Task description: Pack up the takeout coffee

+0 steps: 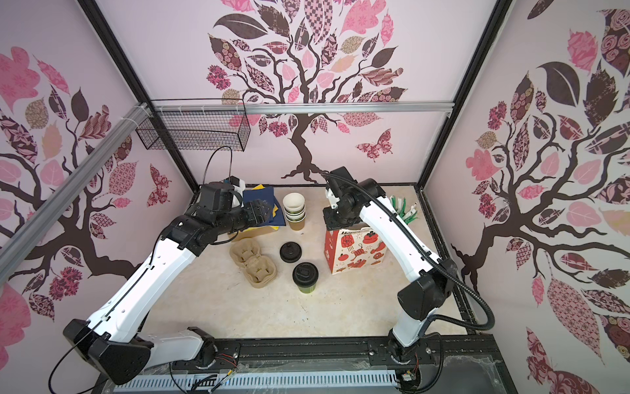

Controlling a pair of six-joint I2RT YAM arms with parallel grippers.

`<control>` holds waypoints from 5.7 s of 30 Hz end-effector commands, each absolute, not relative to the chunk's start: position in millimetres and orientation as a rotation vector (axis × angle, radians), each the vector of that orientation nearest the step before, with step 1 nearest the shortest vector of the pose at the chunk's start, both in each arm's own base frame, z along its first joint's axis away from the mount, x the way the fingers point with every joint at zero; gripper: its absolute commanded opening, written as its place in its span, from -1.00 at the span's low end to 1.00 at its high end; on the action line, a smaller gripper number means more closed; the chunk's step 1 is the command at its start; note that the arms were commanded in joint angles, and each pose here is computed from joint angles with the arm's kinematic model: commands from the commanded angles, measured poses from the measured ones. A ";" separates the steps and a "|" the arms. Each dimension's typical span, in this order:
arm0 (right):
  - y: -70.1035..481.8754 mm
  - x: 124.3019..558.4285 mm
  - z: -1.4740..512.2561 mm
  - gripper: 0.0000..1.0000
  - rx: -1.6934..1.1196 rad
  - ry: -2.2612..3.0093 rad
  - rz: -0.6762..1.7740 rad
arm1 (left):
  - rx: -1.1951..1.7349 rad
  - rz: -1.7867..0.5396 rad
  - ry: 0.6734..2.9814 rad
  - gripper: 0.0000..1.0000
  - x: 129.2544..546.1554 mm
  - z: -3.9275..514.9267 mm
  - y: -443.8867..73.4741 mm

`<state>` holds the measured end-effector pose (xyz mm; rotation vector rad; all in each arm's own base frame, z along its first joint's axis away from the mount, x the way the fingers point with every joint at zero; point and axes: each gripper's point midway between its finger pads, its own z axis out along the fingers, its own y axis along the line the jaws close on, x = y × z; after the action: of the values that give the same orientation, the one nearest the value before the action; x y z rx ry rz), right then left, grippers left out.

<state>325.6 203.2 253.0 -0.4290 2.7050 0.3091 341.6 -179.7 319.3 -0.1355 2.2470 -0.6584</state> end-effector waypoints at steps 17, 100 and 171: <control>186.0 247.7 262.6 -0.41 -0.618 2.684 0.420 | -0.008 -0.794 2.213 0.46 353.9 328.7 -209.4; 57.7 284.4 257.5 -0.70 0.628 2.605 0.355 | 0.584 -1.136 2.117 0.51 347.4 326.7 -390.8; 56.0 315.7 315.5 0.52 0.232 2.471 0.265 | 0.551 -0.976 1.991 0.58 327.5 359.1 -339.8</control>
<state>330.6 65.5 275.3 0.2633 2.5999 0.2834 327.0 -362.2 335.1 0.5486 2.1093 -1.0580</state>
